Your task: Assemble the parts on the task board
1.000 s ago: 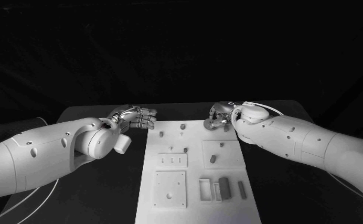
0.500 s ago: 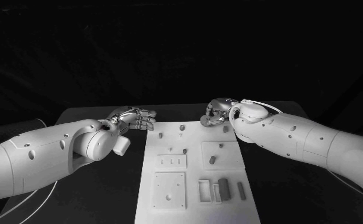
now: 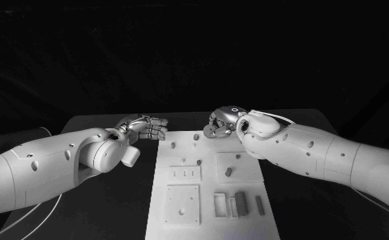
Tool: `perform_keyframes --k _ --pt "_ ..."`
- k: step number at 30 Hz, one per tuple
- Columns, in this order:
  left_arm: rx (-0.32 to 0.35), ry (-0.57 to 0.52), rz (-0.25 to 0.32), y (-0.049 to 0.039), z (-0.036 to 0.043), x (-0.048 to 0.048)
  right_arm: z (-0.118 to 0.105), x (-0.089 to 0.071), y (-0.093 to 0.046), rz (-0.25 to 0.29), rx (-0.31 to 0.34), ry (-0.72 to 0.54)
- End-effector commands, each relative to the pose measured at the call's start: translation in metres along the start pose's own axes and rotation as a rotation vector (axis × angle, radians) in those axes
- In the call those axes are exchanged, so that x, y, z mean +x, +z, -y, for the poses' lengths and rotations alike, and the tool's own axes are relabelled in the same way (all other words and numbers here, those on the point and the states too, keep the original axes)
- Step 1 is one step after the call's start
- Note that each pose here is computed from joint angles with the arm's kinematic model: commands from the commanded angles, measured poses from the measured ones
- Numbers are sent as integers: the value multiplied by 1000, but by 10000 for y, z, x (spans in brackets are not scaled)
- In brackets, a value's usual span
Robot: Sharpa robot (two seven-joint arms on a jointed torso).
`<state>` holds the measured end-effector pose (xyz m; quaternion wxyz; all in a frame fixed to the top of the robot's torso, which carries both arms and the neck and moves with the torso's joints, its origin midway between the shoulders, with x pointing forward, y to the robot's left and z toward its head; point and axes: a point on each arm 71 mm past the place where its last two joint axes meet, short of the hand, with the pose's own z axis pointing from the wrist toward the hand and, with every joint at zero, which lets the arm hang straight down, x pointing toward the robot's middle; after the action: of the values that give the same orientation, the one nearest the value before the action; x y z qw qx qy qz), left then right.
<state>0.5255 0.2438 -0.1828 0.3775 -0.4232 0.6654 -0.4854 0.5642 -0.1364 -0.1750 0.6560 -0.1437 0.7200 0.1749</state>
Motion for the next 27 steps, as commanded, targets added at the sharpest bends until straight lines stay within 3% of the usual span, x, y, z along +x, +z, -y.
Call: perform_keyframes --k 1,10,27 --pt "11 3 -6 0 18 15 -147 -33 -1 79 -47 -56" --pt "13 3 -9 5 21 26 -456 55 2 85 -124 -76" --pt "13 4 -13 23 26 47 -665 302 35 42 -167 -115"
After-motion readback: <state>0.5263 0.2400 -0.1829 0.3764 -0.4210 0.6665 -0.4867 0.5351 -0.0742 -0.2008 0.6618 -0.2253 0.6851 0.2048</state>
